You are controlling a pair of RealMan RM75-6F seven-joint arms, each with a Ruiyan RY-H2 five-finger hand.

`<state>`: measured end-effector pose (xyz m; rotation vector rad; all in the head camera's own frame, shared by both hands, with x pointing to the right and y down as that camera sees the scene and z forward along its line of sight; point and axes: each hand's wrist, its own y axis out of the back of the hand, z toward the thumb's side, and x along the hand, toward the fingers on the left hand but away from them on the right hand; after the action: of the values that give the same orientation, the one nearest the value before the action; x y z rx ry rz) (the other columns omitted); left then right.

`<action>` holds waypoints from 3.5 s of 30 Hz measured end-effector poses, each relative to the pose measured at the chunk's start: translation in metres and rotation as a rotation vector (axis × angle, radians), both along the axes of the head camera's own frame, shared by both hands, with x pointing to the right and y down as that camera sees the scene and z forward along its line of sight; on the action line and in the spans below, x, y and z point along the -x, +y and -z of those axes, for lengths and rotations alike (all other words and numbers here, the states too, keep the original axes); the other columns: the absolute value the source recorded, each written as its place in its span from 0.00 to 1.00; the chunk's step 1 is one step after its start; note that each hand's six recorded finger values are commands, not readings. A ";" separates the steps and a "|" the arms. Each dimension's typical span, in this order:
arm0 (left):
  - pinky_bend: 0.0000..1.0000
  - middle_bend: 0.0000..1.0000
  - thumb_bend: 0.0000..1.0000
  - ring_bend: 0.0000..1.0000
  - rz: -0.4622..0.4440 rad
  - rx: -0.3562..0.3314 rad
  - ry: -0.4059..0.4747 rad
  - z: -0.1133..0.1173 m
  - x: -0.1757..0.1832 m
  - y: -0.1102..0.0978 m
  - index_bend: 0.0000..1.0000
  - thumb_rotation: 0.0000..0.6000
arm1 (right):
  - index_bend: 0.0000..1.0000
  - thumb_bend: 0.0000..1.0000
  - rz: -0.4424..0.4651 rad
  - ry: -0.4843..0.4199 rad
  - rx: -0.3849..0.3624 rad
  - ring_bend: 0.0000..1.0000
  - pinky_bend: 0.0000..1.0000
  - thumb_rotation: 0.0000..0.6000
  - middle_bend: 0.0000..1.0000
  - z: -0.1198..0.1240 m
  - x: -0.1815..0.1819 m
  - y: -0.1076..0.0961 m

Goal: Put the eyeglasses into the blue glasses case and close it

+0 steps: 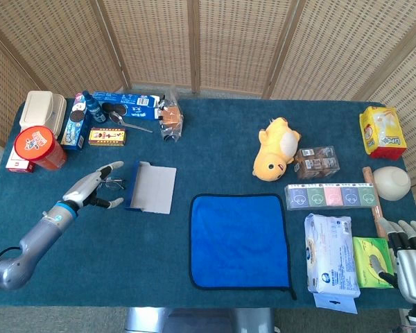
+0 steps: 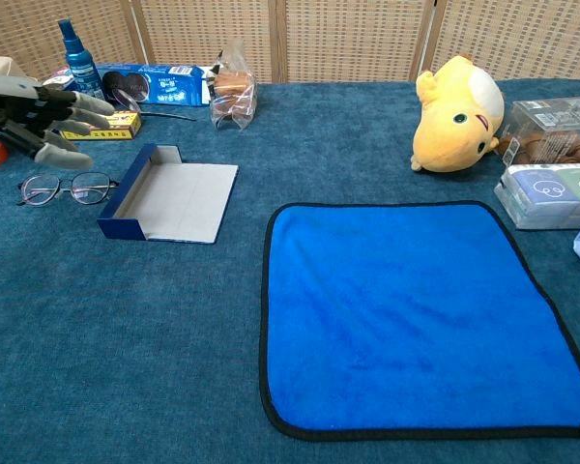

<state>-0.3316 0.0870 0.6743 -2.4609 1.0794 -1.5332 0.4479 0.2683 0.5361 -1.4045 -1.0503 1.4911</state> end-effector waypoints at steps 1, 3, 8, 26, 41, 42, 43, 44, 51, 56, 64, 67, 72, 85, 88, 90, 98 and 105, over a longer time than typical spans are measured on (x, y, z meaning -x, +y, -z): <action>0.11 0.08 0.28 0.02 0.013 0.009 0.013 -0.002 -0.003 -0.001 0.02 0.94 | 0.16 0.31 -0.003 0.002 0.000 0.18 0.14 0.95 0.24 0.000 -0.001 0.000; 0.11 0.09 0.28 0.02 0.033 0.028 0.039 -0.007 -0.010 -0.004 0.02 0.94 | 0.16 0.31 -0.009 0.006 0.000 0.18 0.14 0.95 0.24 0.001 -0.002 0.001; 0.11 0.09 0.28 0.02 0.047 0.046 0.058 -0.022 -0.022 -0.013 0.02 0.93 | 0.15 0.31 -0.019 0.011 0.000 0.18 0.14 0.94 0.24 0.003 -0.004 0.003; 0.11 0.09 0.28 0.02 0.068 0.063 0.080 -0.055 -0.056 -0.031 0.02 0.93 | 0.15 0.31 -0.059 0.032 -0.003 0.18 0.14 0.94 0.24 0.008 -0.017 0.009; 0.11 0.10 0.28 0.02 0.013 -0.011 0.143 -0.052 -0.109 -0.052 0.02 0.93 | 0.15 0.31 -0.077 0.040 -0.012 0.19 0.14 0.95 0.24 0.015 -0.020 0.013; 0.11 0.10 0.28 0.02 0.010 -0.013 0.145 -0.052 -0.111 -0.053 0.02 0.93 | 0.15 0.31 -0.078 0.040 -0.013 0.19 0.14 0.95 0.24 0.015 -0.020 0.014; 0.11 0.10 0.28 0.02 0.008 -0.014 0.149 -0.051 -0.114 -0.053 0.02 0.93 | 0.15 0.31 -0.078 0.041 -0.013 0.19 0.14 0.95 0.24 0.015 -0.020 0.014; 0.11 0.10 0.28 0.02 0.003 -0.014 0.153 -0.051 -0.117 -0.054 0.02 0.93 | 0.15 0.31 -0.079 0.041 -0.014 0.19 0.14 0.95 0.24 0.015 -0.020 0.014; 0.11 0.10 0.28 0.03 -0.037 -0.004 0.178 -0.050 -0.139 -0.049 0.02 0.93 | 0.15 0.31 -0.082 0.040 -0.019 0.19 0.14 0.95 0.24 0.017 -0.021 0.015; 0.11 0.10 0.28 0.03 -0.047 -0.017 0.194 -0.045 -0.145 -0.050 0.02 0.93 | 0.15 0.31 -0.087 0.041 -0.025 0.19 0.14 0.94 0.24 0.020 -0.022 0.016; 0.10 0.10 0.28 0.03 -0.017 -0.051 0.155 -0.039 -0.120 -0.064 0.02 0.93 | 0.15 0.31 -0.083 0.036 -0.024 0.19 0.14 0.94 0.24 0.020 -0.021 0.016; 0.10 0.10 0.28 0.03 0.000 -0.048 0.131 -0.042 -0.108 -0.065 0.02 0.93 | 0.15 0.31 -0.084 0.037 -0.022 0.19 0.14 0.94 0.24 0.019 -0.021 0.016; 0.10 0.10 0.28 0.03 0.035 -0.027 0.106 -0.053 -0.095 -0.063 0.02 0.93 | 0.15 0.31 -0.090 0.029 -0.024 0.19 0.14 0.94 0.24 0.020 -0.018 0.018; 0.10 0.10 0.28 0.02 0.028 0.027 0.103 -0.076 -0.109 -0.047 0.02 0.93 | 0.15 0.31 -0.094 0.045 -0.025 0.19 0.14 0.94 0.24 0.024 -0.025 0.030; 0.10 0.10 0.28 0.03 0.027 0.025 0.118 -0.078 -0.118 -0.047 0.02 0.94 | 0.15 0.31 -0.097 0.047 -0.027 0.19 0.14 0.94 0.24 0.025 -0.025 0.030; 0.10 0.10 0.28 0.03 0.021 0.021 0.129 -0.077 -0.126 -0.048 0.02 0.93 | 0.15 0.31 -0.100 0.048 -0.029 0.19 0.14 0.95 0.24 0.026 -0.025 0.031; 0.10 0.10 0.28 0.03 -0.005 0.012 0.162 -0.074 -0.148 -0.050 0.02 0.93 | 0.15 0.31 -0.107 0.050 -0.034 0.19 0.14 0.94 0.24 0.029 -0.027 0.031; 0.10 0.10 0.28 0.03 -0.043 0.027 0.189 -0.074 -0.171 -0.044 0.02 0.93 | 0.15 0.31 -0.113 0.053 -0.039 0.19 0.14 0.95 0.24 0.031 -0.028 0.032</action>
<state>-0.1602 0.0426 0.7482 -2.6729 1.0289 -1.3340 0.4760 0.2998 0.5051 -1.2901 -1.1360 1.5718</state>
